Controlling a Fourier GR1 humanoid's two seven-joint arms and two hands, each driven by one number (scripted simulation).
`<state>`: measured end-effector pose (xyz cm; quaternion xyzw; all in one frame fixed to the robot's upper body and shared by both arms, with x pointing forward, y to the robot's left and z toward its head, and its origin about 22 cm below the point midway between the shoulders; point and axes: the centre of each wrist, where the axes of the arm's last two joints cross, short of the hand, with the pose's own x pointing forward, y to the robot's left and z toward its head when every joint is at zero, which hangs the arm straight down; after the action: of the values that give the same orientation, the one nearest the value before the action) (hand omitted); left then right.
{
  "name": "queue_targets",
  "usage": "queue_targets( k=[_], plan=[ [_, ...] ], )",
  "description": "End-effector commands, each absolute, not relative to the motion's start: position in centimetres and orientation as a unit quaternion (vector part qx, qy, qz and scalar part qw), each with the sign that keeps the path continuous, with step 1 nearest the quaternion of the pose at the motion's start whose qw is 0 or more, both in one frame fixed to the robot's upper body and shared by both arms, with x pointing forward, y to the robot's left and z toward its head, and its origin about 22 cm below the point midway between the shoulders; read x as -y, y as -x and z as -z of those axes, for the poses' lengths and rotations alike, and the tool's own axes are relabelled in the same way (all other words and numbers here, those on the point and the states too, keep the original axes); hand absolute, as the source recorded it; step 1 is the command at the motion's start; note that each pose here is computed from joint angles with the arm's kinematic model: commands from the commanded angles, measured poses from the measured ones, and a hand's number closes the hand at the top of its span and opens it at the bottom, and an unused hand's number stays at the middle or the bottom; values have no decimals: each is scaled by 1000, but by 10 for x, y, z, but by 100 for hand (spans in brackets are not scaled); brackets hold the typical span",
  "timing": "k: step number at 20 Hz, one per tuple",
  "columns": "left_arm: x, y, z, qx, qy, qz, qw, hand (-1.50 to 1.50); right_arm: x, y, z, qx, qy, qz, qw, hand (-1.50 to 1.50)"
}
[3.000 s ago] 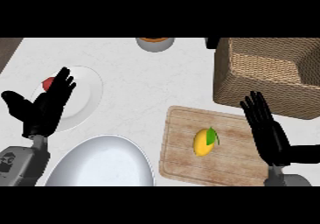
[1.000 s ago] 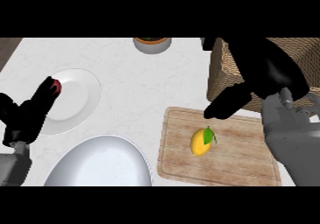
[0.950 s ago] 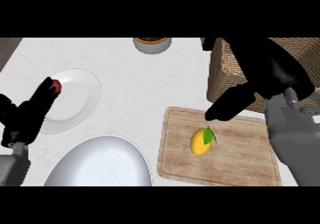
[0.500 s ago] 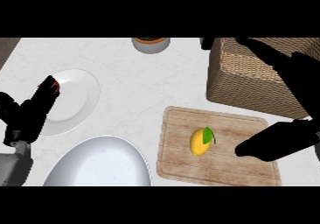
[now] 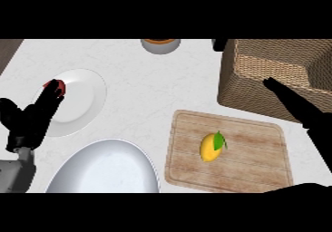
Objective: Pick the lemon from the cutting board and place it in the basket
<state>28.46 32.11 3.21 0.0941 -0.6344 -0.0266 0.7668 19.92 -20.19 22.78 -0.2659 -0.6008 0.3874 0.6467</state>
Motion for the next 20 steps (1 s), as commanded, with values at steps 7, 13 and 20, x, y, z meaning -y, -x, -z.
queue_targets(
  k=[7,13,20],
  plan=[
    [-319,-289,-43,640,-100,37,761,0,183,-205,-133,608,304,-330,655,-150],
    [-323,-297,-36,639,-97,32,763,0,181,-255,-114,612,276,-306,675,-150],
    [-325,-293,-48,641,-92,34,761,0,168,-242,-56,551,278,-349,705,-150]
  ],
)
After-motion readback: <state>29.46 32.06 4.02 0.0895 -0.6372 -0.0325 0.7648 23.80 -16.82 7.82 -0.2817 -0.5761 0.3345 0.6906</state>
